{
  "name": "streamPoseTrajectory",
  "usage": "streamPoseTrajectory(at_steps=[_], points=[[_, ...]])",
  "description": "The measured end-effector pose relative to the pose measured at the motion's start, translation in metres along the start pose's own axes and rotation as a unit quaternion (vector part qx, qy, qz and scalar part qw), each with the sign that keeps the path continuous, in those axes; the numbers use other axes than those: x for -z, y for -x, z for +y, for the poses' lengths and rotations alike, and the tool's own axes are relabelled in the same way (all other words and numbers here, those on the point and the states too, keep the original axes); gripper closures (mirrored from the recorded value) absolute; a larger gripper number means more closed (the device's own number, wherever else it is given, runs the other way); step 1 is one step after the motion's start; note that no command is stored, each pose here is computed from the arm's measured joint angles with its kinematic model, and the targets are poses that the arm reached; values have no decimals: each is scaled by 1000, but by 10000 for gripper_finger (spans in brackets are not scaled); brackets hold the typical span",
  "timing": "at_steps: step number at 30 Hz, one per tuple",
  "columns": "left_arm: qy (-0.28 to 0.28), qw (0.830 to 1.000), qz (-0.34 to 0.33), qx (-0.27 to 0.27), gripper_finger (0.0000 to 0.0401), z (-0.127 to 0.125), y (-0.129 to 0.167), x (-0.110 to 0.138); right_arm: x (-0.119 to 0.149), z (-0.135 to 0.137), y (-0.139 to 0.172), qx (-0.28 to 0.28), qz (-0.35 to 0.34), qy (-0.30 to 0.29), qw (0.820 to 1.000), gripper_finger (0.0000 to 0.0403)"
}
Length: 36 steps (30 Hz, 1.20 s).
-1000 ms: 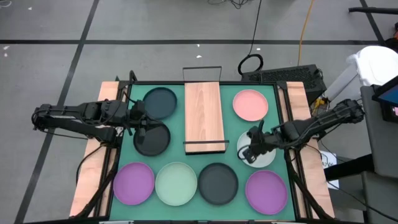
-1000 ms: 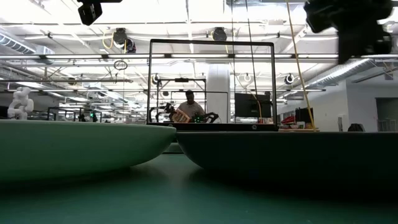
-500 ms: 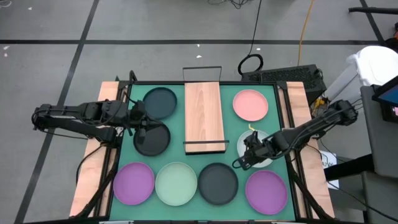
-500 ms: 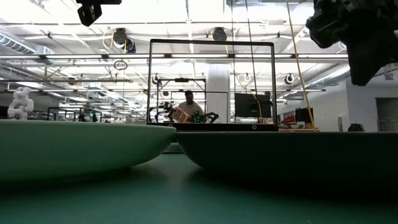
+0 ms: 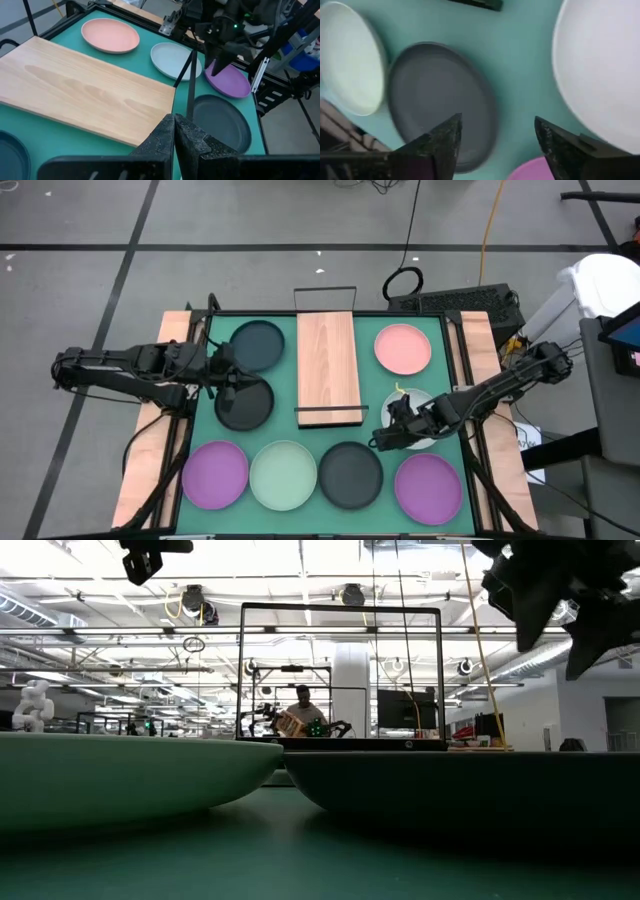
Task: Place and stack plates onto a shelf
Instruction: Put the bottom black plate on the shelf
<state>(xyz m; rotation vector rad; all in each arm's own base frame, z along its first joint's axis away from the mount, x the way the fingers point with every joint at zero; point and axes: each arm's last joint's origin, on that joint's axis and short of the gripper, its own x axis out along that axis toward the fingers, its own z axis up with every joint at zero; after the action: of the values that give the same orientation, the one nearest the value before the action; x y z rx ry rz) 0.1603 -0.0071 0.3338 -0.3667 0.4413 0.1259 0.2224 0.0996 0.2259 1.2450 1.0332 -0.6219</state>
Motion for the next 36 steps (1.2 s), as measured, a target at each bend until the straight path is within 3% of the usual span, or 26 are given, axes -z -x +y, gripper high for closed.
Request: streamPoseTrajectory(at_steps=[2,18,36], points=[[0,1000,0,0,387,0,0,0,2,3,0,-17,2,-5,1000,164],[-2,1000,0,0,387,0,0,0,13,12,-49,6,10,42,999,172],[-4,1000,-2,0,387,0,0,0,15,4,-78,65,28,73,995,212]])
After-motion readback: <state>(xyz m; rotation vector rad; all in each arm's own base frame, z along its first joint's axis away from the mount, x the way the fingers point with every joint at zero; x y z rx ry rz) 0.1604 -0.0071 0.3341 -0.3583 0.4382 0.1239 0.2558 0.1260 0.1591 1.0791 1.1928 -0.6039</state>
